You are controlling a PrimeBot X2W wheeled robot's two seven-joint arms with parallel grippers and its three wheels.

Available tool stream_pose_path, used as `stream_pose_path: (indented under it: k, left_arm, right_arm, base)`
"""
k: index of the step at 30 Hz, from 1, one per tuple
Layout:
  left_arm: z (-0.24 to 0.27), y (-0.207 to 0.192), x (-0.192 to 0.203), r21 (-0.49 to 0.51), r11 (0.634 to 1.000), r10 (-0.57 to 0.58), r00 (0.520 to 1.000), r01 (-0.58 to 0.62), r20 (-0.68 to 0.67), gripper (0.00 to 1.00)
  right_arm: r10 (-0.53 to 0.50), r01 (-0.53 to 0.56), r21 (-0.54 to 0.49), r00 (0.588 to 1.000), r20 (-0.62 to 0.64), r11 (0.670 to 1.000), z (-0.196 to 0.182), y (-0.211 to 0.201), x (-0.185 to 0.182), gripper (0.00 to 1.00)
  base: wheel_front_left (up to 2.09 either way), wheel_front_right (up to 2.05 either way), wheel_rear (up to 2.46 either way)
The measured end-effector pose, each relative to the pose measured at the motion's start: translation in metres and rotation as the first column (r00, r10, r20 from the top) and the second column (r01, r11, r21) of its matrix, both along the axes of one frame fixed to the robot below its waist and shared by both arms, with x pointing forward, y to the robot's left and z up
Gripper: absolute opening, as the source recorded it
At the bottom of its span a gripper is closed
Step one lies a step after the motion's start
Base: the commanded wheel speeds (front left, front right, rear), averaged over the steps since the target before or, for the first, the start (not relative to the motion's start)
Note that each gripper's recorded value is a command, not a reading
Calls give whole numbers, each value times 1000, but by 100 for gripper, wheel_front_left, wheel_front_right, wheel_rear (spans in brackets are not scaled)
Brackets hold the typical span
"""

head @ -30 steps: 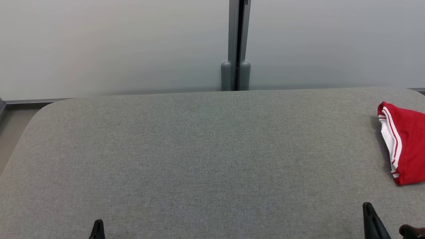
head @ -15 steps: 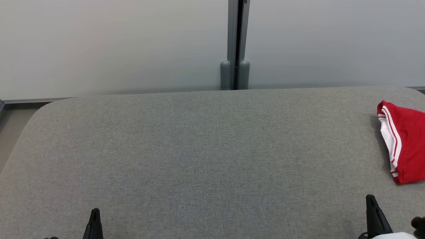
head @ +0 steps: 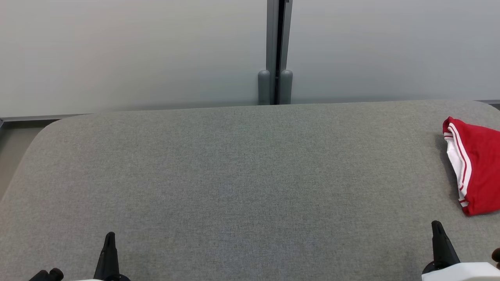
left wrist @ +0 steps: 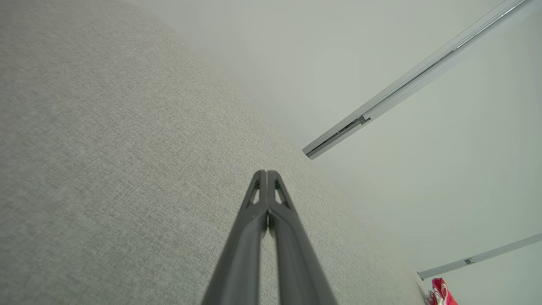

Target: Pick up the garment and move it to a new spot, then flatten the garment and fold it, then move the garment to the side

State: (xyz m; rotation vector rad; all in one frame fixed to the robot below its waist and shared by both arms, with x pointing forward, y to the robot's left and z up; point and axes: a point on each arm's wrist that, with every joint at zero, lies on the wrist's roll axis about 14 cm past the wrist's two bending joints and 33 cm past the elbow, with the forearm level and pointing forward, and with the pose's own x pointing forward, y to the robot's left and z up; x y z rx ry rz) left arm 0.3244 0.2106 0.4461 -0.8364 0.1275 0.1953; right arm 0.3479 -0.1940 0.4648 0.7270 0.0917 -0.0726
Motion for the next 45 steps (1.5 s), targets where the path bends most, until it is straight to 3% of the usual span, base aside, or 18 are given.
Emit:
stream_pose_path:
  k: [21, 45]
  left_arm:
    - [13, -2, 19, -231, 973, 13, 999, -1, 50, 0]
    - [29, -7, 38, -436, 899, 20, 994, 31, 111, 0]
  right_arm:
    - [-30, 24, 263, 999, 17, 965, 10, -3, 13, 0]
    - [-44, 18, 501, 998, 40, 866, 21, -3, 25, 0]
  base:
    - [0, 0, 0]
    - [0, 0, 0]
